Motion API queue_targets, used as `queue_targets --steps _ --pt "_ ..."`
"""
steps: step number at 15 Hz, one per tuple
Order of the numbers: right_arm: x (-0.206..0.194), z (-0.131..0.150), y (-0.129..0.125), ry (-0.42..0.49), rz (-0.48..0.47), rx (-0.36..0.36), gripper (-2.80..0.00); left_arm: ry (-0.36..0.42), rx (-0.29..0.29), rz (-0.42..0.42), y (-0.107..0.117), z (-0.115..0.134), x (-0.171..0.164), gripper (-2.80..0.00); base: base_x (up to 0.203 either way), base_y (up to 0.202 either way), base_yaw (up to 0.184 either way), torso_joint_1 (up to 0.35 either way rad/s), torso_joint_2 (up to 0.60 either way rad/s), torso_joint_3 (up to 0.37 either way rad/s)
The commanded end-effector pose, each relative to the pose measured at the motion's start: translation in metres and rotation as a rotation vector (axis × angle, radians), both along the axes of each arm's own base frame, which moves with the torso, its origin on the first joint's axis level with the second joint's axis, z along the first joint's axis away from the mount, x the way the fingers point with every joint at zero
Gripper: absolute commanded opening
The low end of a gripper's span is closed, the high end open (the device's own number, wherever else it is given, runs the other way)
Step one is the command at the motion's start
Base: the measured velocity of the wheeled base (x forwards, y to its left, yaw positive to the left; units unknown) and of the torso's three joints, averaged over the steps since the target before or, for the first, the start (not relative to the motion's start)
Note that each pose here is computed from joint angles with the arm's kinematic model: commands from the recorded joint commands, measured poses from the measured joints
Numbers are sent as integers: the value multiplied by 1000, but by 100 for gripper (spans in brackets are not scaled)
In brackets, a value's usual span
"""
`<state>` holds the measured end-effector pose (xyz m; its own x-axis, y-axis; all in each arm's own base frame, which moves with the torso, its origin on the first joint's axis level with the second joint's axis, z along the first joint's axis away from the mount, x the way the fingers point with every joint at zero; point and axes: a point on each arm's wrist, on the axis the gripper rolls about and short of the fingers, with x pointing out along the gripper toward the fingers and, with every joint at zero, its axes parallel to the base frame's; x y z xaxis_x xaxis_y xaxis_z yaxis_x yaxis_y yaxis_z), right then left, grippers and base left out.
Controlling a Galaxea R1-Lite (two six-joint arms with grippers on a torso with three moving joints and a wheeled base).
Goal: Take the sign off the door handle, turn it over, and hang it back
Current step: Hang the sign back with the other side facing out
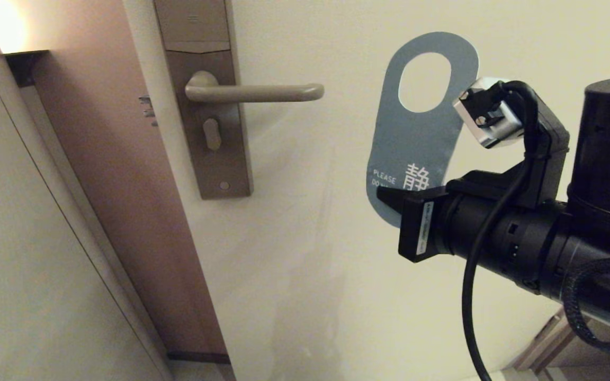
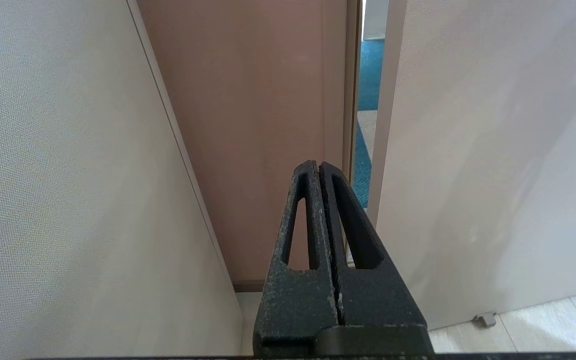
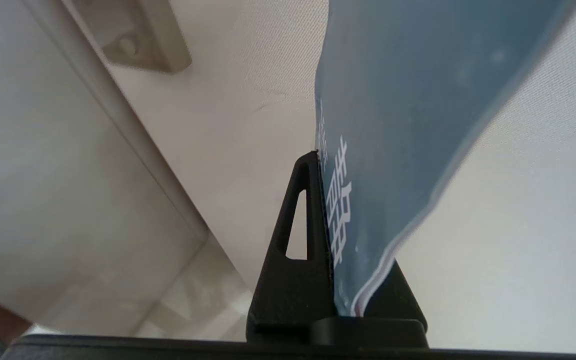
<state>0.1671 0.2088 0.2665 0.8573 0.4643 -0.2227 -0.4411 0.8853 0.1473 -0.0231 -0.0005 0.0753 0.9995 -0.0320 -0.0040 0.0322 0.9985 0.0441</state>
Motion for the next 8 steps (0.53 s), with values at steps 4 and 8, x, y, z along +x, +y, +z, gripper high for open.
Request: queue_targets --steps 4,8 --pt "9 -4 22 24 -37 27 -280 1 0 0 0 0 0 -280 0 0 0 0 0 0" --pt "15 -2 37 11 -53 40 -280 1 0 0 0 0 0 -280 0 0 0 0 0 0"
